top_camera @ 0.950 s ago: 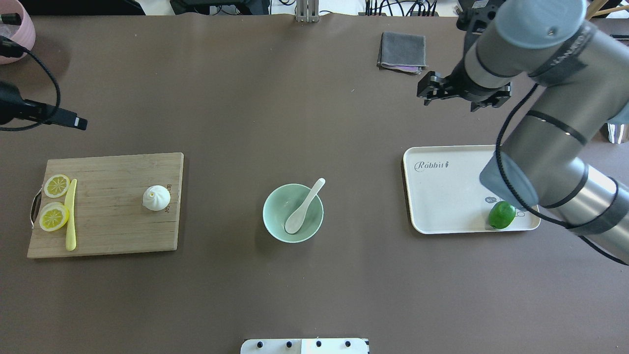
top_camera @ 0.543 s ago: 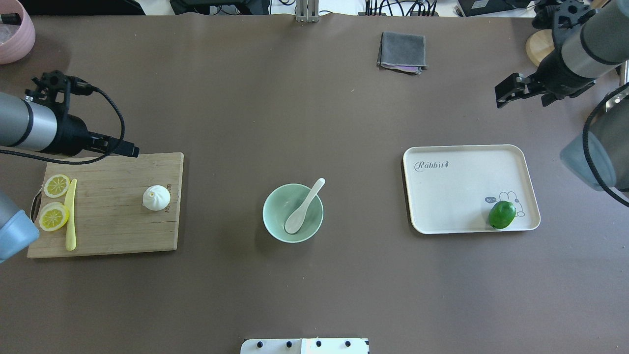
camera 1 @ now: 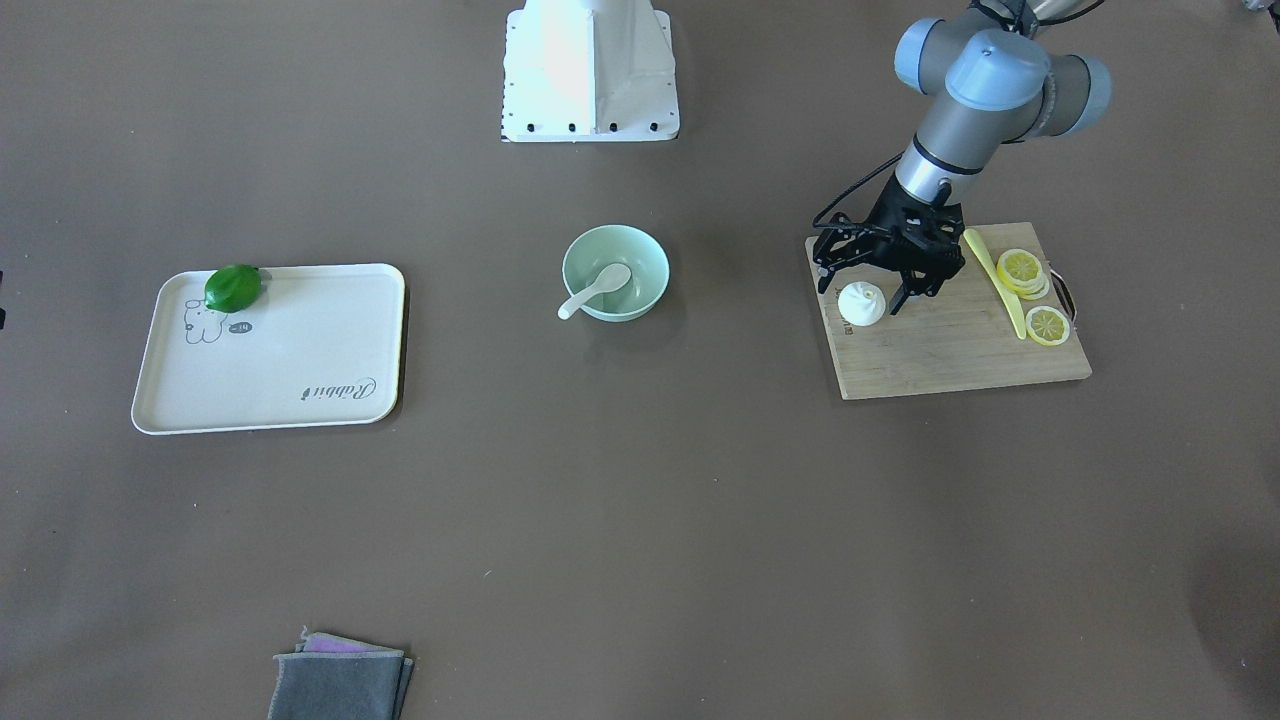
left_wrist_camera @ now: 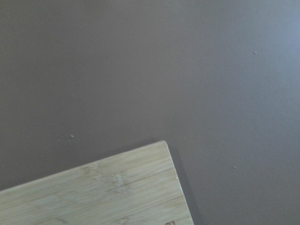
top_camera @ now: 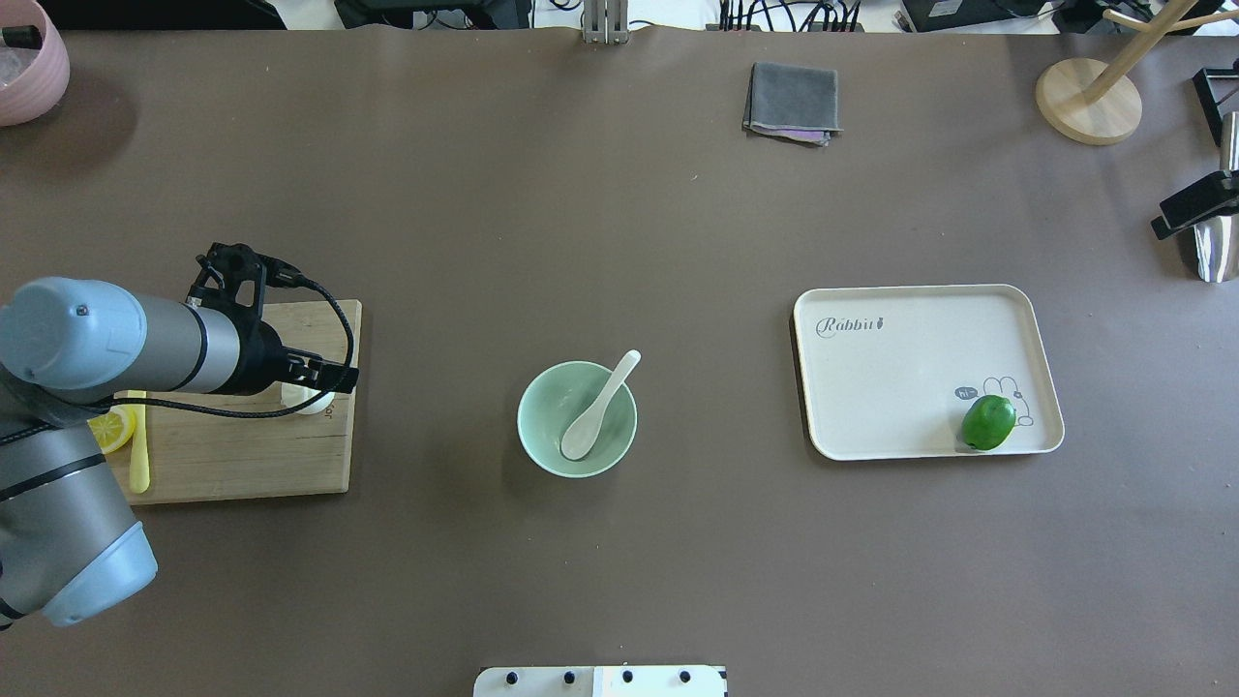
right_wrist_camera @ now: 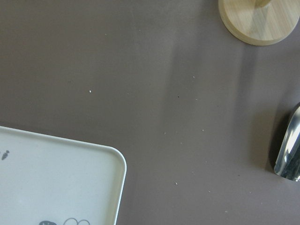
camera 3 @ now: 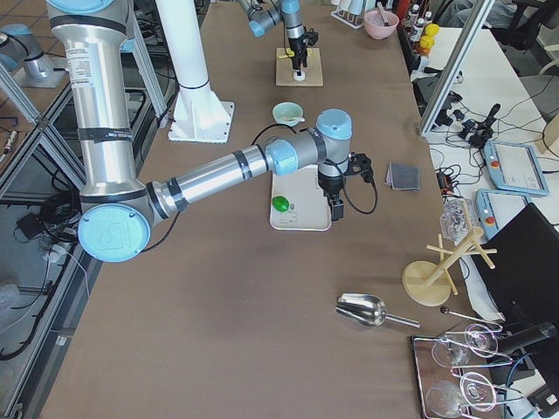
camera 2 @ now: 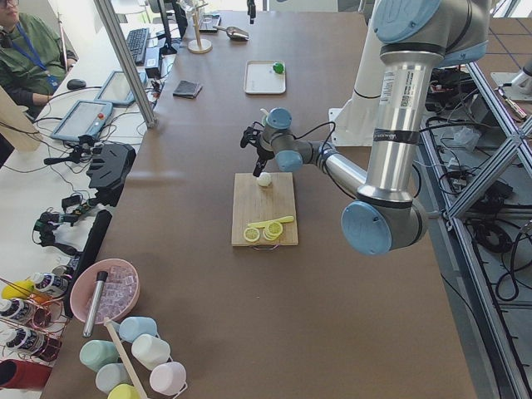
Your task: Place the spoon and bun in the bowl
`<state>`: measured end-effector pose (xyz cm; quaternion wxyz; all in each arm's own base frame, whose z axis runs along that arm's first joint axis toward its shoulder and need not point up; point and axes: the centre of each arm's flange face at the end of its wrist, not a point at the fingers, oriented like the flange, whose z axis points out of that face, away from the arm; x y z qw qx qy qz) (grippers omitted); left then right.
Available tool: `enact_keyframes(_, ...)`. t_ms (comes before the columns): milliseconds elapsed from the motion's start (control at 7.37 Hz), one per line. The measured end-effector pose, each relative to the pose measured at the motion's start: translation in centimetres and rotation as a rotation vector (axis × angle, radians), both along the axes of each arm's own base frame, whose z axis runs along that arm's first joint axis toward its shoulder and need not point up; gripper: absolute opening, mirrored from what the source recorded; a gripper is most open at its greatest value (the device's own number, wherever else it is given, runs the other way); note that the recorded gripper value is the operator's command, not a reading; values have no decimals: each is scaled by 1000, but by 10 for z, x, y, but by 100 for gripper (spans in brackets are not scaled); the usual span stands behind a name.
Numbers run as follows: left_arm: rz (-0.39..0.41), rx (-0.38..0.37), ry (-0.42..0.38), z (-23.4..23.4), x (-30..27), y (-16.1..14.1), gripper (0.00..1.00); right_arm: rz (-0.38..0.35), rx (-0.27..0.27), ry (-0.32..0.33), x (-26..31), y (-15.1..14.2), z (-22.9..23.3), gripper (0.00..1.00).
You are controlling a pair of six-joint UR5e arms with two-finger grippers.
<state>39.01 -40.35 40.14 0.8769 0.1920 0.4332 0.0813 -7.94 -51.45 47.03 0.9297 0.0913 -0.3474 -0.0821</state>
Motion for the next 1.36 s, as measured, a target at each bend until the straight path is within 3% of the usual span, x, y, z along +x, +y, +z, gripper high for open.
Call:
enact_keyframes(679,13,59,-83,28,4,10,96,4,-11,-3,10,6,8,100)
enact_keyframes(814,18,60,-84,29,7,11,81,4,-13,-3,10,7,9,100)
enact_keyframes(1086,23,60,-87,31,11,12,38,3,-15,-5,9,7,9,100)
enact_keyframes(1221,24,60,-86,30,12,12,23,3,-16,-7,9,7,9,100)
enact_keyframes(1357,24,64,-80,26,13,12,19,3,-15,-9,9,7,8,100)
